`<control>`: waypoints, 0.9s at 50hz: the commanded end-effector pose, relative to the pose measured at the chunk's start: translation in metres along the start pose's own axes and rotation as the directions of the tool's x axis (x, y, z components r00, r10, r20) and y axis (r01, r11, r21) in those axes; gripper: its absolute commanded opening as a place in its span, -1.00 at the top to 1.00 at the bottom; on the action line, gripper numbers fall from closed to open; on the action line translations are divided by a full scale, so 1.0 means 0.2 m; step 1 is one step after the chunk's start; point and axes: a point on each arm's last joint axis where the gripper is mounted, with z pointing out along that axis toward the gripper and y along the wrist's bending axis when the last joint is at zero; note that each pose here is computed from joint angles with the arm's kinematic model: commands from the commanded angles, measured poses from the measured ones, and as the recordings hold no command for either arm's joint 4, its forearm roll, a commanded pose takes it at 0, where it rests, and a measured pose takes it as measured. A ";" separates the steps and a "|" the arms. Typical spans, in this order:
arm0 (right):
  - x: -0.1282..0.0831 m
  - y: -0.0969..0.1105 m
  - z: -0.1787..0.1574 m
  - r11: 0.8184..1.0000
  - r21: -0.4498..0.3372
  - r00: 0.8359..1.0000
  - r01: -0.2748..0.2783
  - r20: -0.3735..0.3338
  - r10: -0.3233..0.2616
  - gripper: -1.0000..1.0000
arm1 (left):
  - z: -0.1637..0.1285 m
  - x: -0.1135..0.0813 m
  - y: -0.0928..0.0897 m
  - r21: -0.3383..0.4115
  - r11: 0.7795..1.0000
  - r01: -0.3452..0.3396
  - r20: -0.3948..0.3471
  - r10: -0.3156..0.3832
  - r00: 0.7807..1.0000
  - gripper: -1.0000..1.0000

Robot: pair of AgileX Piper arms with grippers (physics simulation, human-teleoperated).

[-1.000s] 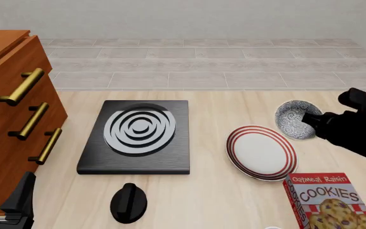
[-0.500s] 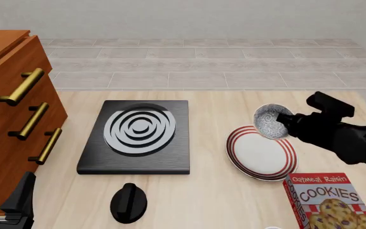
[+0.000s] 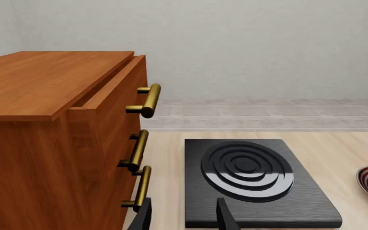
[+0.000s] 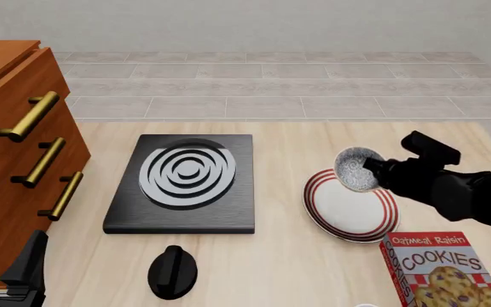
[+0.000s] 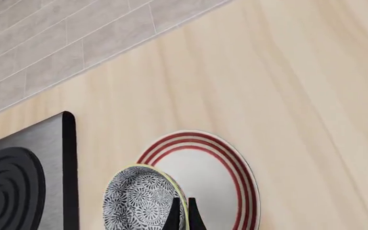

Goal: Pick the akita bowl on the cookies box and place it on the plate.

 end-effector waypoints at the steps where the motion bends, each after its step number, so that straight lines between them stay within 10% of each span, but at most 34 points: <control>1: 0.00 -0.02 0.05 0.999 0.011 0.999 -0.033 0.000 0.033 1.00 | 0.00 0.00 0.00 0.000 1.000 0.000 0.000 0.000 1.000 -1.00; 45: 0.12 -0.09 0.18 0.998 0.043 0.998 -0.040 -0.045 0.041 1.00 | 0.00 0.00 0.00 0.000 1.000 0.000 0.000 0.000 1.000 -1.00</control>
